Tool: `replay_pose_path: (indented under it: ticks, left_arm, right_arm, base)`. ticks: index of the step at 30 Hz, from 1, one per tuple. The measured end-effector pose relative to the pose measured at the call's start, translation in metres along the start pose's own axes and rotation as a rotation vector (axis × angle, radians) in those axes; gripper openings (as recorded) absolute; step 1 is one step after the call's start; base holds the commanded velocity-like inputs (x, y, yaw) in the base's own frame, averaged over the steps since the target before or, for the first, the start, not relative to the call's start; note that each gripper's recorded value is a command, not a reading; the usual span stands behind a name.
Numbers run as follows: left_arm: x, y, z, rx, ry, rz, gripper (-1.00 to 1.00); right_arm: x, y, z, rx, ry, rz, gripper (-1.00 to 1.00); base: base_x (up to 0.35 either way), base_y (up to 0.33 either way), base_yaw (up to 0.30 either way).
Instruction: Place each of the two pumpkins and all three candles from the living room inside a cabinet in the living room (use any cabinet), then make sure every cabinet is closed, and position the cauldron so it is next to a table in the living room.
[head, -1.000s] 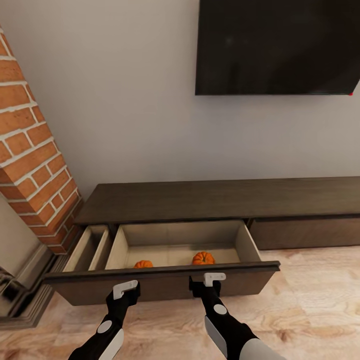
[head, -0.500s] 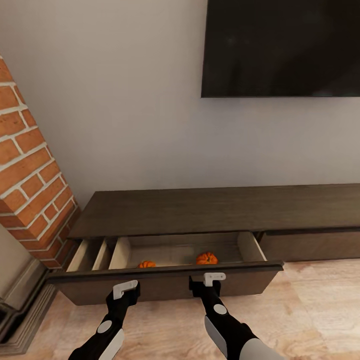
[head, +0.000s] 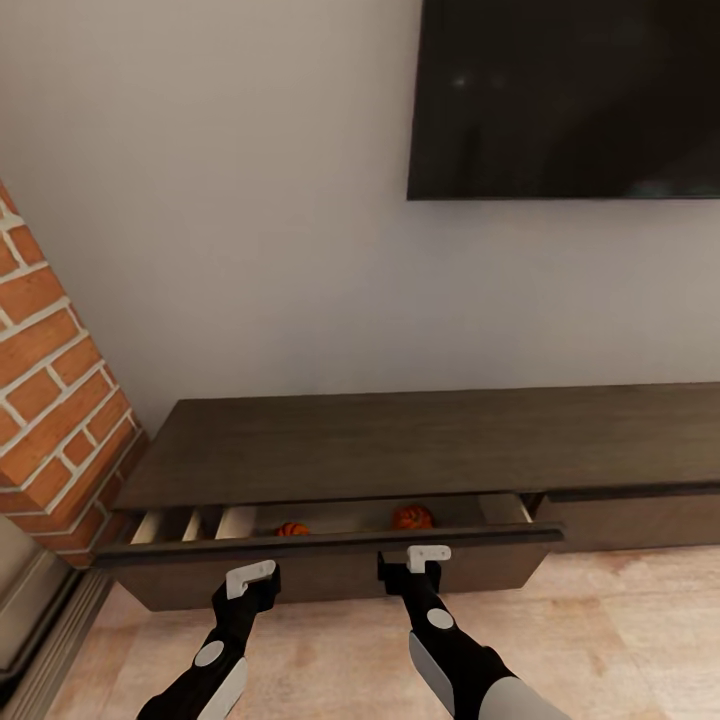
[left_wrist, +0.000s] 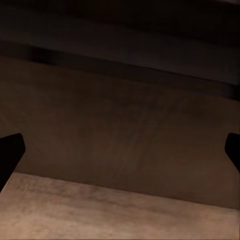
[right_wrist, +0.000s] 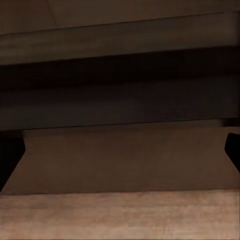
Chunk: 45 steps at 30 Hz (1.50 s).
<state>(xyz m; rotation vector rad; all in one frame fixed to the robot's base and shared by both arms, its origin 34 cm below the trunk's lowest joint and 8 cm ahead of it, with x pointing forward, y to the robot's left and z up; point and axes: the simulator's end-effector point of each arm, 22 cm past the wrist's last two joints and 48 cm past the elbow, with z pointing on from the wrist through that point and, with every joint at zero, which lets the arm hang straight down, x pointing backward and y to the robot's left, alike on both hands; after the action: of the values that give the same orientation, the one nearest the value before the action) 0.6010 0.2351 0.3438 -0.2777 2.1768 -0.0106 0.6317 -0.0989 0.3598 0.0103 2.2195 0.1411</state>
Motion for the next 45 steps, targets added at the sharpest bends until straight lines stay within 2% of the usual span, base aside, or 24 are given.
replay_pose_path:
  ticks: [10, 23, 34, 38, 41, 42, 43, 44, 45]
  left_arm:
    - [-0.001, 0.001, 0.0, -0.001, -0.002, 0.001, 1.0]
    - [-0.001, 0.001, 0.0, -0.002, -0.002, 0.001, 1.0]
    - [0.0, 0.001, 0.0, -0.002, 0.001, 0.001, 1.0]
    - [0.003, 0.002, 0.0, -0.003, 0.014, -0.004, 1.0]
    - [0.015, 0.003, 0.0, -0.005, 0.075, 0.005, 1.0]
    - [0.024, 0.003, -0.001, -0.005, 0.118, 0.014, 1.0]
    - [0.038, 0.001, -0.002, 0.0, 0.201, 0.029, 1.0]
    - [0.042, 0.0, -0.003, 0.004, 0.232, 0.035, 1.0]
    - [0.047, -0.005, -0.005, 0.015, 0.291, 0.046, 1.0]
  right_arm:
    - [0.0, 0.0, 0.0, 0.0, 0.0, 0.0, 1.0]
    - [0.001, -0.001, 0.0, 0.003, 0.001, 0.003, 1.0]
    - [-0.002, 0.0, 0.0, 0.001, -0.005, -0.001, 1.0]
    - [0.002, -0.001, 0.0, 0.004, 0.013, -0.003, 1.0]
    - [0.011, -0.002, 0.001, 0.008, 0.073, -0.011, 1.0]
    - [0.014, -0.002, 0.002, 0.011, 0.107, -0.013, 1.0]
    - [0.017, -0.005, 0.004, 0.018, 0.16, -0.006, 1.0]
    - [0.018, -0.006, 0.004, 0.022, 0.18, 0.0, 1.0]
    - [0.021, -0.009, 0.005, 0.029, 0.216, 0.013, 1.0]
  base:
    - [0.245, 0.0, 0.0]
    - [0.088, 0.014, 0.0]
    - [-0.274, 0.0, 0.0]
    - [-0.335, 0.0, 0.0]
    - [-0.338, 0.0, 0.0]
    - [-0.339, 0.0, 0.0]
    - [-0.339, 0.0, 0.0]
    - [-0.326, 0.0, 0.0]
    - [-0.245, 0.0, 0.0]
